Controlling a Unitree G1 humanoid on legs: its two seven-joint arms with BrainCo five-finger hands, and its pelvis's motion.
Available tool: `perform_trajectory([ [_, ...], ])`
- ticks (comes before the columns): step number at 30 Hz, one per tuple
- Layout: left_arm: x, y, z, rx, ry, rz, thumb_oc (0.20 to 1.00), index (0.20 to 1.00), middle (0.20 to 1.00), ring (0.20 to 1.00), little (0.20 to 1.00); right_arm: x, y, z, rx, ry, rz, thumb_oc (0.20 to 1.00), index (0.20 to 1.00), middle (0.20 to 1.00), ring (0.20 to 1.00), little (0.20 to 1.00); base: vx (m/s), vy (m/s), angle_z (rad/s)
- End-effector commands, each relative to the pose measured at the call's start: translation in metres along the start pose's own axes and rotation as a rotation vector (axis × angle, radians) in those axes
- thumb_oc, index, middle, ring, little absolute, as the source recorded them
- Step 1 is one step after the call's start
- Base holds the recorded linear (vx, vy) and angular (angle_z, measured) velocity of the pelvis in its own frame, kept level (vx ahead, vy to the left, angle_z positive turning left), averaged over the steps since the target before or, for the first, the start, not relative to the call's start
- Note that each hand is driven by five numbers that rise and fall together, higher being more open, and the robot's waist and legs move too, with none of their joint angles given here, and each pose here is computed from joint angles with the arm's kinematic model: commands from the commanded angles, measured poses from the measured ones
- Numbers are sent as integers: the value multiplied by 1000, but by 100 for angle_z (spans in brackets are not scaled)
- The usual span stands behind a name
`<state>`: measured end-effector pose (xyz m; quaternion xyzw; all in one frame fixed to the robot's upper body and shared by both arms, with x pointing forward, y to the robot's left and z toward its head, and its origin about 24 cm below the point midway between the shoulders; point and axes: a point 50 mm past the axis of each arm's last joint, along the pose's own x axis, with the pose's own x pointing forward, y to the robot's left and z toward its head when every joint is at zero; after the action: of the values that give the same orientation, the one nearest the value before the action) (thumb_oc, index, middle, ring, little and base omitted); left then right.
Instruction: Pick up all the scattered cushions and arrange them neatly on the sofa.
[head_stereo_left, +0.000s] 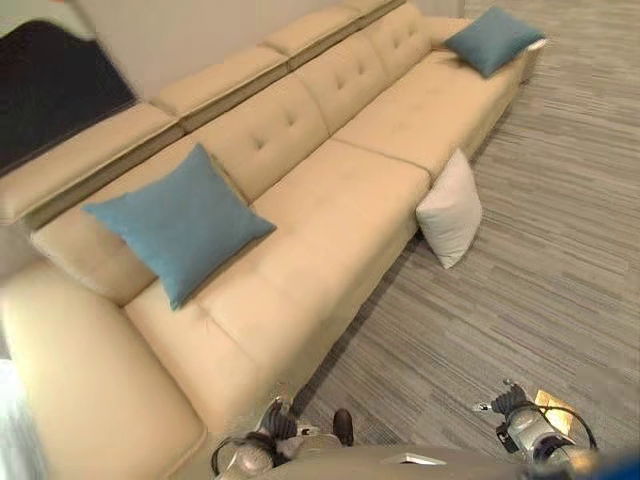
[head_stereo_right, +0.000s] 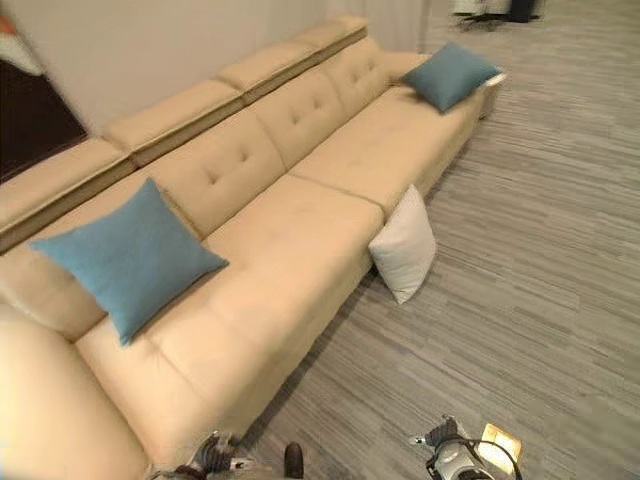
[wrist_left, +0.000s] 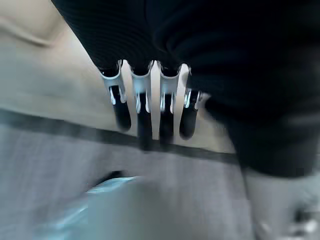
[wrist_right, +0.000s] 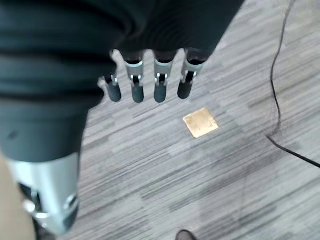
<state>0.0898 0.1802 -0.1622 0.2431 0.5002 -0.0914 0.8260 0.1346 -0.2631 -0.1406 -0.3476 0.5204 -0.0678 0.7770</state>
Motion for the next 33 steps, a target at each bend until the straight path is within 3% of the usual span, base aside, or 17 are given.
perform_trajectory([
  [1,17,17,61,82,-117,57,1000,1000,1000,1000,1000,-2,8,34,71,-88,-6,1000,1000,1000,1000,1000,-39,-134,-5],
  [8,19,11,86,105,-180,57,1000,1000,1000,1000,1000,-2,7,16,95,-42,-27,1000,1000,1000,1000,1000,-23,-91,-17],
  [23,20,30,82,48,-172,106,1000,1000,1000,1000,1000,-2,11,23,-7,-66,-2,1000,1000,1000,1000,1000,22,85,-55],
  [27,19,29,74,33,-155,97,1000,1000,1000,1000,1000,-1,7,15,-27,-36,-6,1000,1000,1000,1000,1000,213,-124,-95],
  [33,19,19,72,-35,-131,81,1000,1000,1000,1000,1000,-3,10,-8,7,22,-7,1000,1000,1000,1000,1000,197,-228,26],
])
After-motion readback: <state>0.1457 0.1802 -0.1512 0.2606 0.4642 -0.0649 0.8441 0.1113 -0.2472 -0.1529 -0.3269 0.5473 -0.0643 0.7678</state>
